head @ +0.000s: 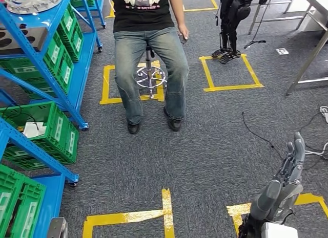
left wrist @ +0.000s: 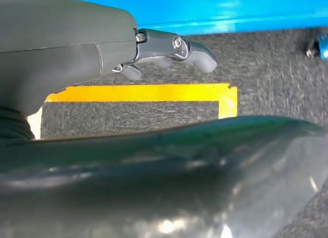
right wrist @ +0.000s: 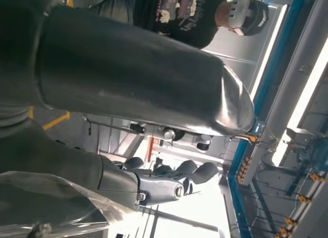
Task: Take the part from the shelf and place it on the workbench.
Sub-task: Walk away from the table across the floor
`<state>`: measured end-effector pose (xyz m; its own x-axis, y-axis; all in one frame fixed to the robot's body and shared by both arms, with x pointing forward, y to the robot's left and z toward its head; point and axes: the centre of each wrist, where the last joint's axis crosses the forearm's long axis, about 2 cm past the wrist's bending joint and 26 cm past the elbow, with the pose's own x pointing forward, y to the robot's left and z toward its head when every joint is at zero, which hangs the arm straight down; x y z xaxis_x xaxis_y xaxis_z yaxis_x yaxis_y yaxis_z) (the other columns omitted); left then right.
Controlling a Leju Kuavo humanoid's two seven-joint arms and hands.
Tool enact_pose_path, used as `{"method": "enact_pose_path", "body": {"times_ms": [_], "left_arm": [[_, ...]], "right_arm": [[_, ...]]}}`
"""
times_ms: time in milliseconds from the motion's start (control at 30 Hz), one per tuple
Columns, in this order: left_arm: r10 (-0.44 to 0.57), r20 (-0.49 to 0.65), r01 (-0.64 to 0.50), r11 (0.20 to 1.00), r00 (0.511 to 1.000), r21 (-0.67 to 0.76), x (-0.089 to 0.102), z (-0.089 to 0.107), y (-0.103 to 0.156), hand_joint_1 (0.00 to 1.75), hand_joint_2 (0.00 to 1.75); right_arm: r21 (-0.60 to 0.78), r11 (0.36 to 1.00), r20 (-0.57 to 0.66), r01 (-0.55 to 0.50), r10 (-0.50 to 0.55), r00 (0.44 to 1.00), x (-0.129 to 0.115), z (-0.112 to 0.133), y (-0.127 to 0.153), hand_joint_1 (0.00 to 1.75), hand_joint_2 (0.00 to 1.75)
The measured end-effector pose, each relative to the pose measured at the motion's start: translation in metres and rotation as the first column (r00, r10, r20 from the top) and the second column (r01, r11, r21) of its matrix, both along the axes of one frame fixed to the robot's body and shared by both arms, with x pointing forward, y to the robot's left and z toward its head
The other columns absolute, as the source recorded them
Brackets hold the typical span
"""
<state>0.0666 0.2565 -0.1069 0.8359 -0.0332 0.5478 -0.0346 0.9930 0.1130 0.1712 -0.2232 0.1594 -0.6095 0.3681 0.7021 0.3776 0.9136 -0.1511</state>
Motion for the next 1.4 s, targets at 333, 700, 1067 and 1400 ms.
{"method": "enact_pose_path", "body": {"times_ms": [333,700,1067,1400], "left_arm": [[0.002,0.003,-0.002,1.0,1.0,0.005,0.0017,0.0001,0.0024,0.0,0.0],[0.001,-0.008,-0.001,1.0,1.0,0.012,-0.0018,-0.0006,0.0051,0.0,0.0],[-0.005,-0.015,0.005,1.0,1.0,0.002,-0.0012,-0.0002,0.0001,0.0,0.0],[-0.011,-0.021,0.011,1.0,1.0,0.002,-0.0026,-0.0002,-0.0022,0.0,0.0]], "right_arm": [[0.005,1.0,-0.002,0.0,0.0,1.0,0.0008,0.0006,-0.0005,0.0,0.0],[-0.003,1.0,-0.007,0.002,-0.002,1.0,-0.0015,-0.0009,-0.001,0.0,0.0],[-0.005,1.0,-0.006,0.015,-0.015,1.0,-0.005,-0.0008,-0.0019,0.0,0.0],[-0.007,1.0,-0.012,0.022,-0.022,1.0,-0.0078,-0.0021,-0.0023,0.0,0.0]]}}
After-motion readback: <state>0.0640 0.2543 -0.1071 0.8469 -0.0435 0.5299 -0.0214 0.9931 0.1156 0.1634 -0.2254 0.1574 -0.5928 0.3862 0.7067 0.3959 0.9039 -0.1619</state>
